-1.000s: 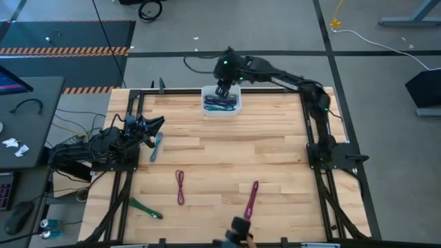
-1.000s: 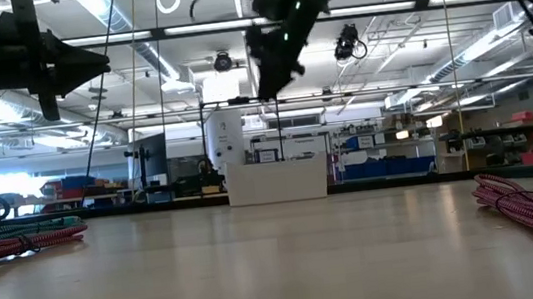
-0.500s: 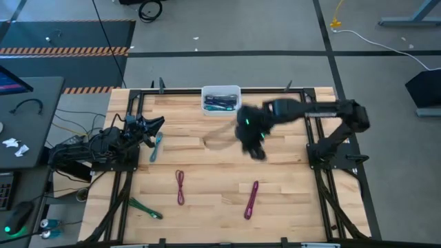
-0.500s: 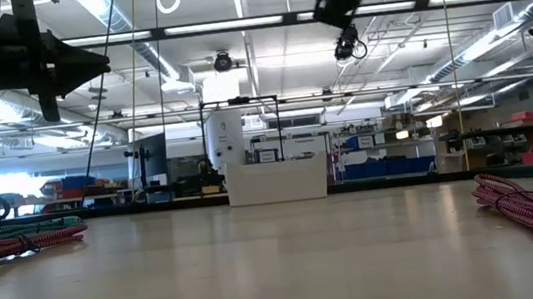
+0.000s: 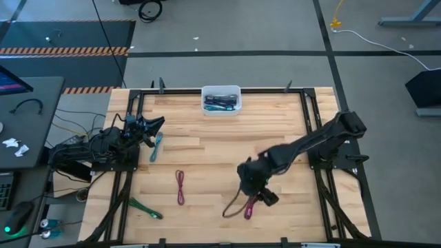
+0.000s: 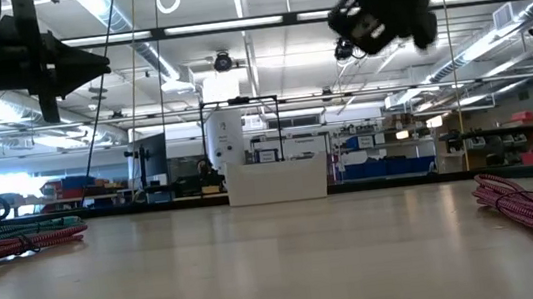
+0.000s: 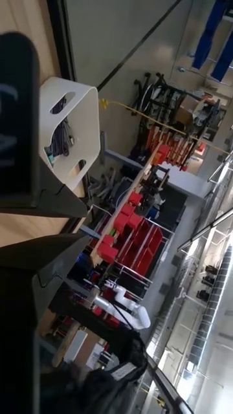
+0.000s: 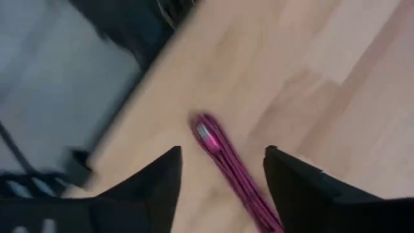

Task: Pick and place USB-C Cables
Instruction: Put the right pink charger cable into the white bin

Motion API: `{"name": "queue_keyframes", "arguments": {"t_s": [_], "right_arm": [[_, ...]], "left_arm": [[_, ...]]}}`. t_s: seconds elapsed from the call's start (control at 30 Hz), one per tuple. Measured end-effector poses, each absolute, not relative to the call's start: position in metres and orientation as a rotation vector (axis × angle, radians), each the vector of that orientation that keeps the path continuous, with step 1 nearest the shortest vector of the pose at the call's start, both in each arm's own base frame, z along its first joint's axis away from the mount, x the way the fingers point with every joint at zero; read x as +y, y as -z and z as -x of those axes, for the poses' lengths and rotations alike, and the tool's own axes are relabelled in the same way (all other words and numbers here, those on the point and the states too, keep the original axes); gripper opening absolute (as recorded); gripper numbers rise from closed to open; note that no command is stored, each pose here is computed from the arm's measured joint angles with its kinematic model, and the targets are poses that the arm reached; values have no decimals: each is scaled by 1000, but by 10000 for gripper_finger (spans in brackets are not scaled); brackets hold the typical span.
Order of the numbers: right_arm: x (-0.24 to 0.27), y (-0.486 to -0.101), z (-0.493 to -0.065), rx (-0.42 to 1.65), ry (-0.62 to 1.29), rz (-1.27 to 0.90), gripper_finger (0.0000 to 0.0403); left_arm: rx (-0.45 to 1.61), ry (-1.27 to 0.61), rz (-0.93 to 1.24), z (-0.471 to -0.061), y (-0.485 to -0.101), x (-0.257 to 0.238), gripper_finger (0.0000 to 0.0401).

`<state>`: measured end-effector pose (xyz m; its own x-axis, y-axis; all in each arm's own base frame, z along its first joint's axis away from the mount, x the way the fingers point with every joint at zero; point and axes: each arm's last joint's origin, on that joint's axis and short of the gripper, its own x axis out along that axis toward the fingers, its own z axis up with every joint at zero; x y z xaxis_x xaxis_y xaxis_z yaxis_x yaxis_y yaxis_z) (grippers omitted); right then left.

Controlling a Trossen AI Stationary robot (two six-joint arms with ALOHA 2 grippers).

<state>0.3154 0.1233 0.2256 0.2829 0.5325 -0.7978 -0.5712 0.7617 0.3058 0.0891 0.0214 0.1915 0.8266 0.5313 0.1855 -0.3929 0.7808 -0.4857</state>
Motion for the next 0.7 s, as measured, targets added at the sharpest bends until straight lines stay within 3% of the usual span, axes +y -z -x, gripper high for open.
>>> {"name": "queue_keyframes", "arguments": {"t_s": [0.17, 0.37, 0.5, 0.7], "right_arm": [[138, -183, -312, 1148, -716, 267, 253], [140, -135, -306, 1273, -694, 358, 229], [140, -120, -307, 1305, -609, 407, 172], [139, -120, -307, 1306, -538, 322, 29]], "left_arm": [[-336, -502, 494, -89, -191, 21, 51], [-336, -502, 494, -89, -191, 21, 54], [-336, -502, 494, -89, -191, 21, 52], [-337, -501, 495, -89, -192, 21, 52]]}}
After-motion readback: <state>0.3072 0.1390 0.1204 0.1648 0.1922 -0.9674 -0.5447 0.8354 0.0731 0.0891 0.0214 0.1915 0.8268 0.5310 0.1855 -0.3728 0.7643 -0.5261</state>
